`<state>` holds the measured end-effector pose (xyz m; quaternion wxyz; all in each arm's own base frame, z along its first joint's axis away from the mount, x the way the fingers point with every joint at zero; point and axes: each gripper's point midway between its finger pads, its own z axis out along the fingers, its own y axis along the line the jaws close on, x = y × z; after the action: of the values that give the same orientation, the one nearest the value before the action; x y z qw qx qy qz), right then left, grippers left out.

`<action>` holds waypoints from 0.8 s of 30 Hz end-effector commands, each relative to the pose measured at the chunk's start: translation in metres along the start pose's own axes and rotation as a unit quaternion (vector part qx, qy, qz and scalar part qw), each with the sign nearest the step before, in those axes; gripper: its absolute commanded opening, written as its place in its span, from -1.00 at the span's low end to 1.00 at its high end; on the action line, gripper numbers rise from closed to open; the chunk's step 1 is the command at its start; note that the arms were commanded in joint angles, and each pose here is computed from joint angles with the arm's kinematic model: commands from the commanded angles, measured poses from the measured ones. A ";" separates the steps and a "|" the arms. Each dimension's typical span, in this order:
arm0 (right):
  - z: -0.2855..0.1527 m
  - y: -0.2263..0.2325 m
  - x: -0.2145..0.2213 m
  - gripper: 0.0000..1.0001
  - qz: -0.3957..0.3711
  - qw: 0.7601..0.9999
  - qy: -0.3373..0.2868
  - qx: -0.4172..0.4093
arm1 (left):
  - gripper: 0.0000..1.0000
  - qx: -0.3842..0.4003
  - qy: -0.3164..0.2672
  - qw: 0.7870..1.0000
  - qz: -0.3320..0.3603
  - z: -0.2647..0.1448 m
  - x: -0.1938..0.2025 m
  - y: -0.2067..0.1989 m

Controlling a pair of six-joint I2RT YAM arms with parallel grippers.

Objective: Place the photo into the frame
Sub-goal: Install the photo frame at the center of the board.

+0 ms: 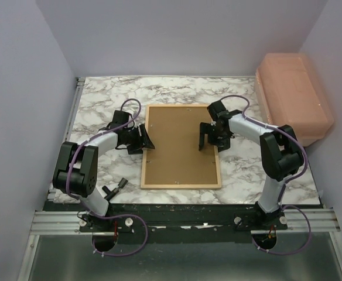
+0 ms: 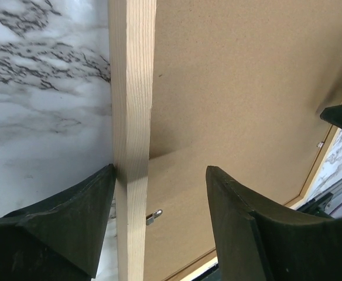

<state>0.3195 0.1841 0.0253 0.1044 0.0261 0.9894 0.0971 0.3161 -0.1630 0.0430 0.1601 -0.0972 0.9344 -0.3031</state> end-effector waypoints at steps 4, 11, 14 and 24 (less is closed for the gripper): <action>-0.009 0.008 0.040 0.83 0.008 0.998 0.031 -0.051 | 0.26 0.042 0.068 0.997 -0.005 -0.004 0.061 -0.023; -0.018 -0.002 0.068 0.83 0.016 0.997 0.050 -0.051 | 0.25 0.037 0.072 0.997 0.000 -0.009 0.092 -0.029; -0.018 -0.008 0.071 0.84 0.016 0.998 0.049 -0.040 | 0.27 0.038 0.062 0.997 -0.004 -0.011 0.095 -0.027; -0.023 -0.010 0.029 0.97 0.042 0.998 0.003 -0.036 | 0.42 -0.016 0.047 0.999 0.018 -0.015 0.072 -0.016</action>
<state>0.2594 0.1556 0.0242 0.0760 0.0436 0.9919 0.0914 0.2385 -0.1917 0.0430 0.1224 -0.0751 0.9415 -0.3048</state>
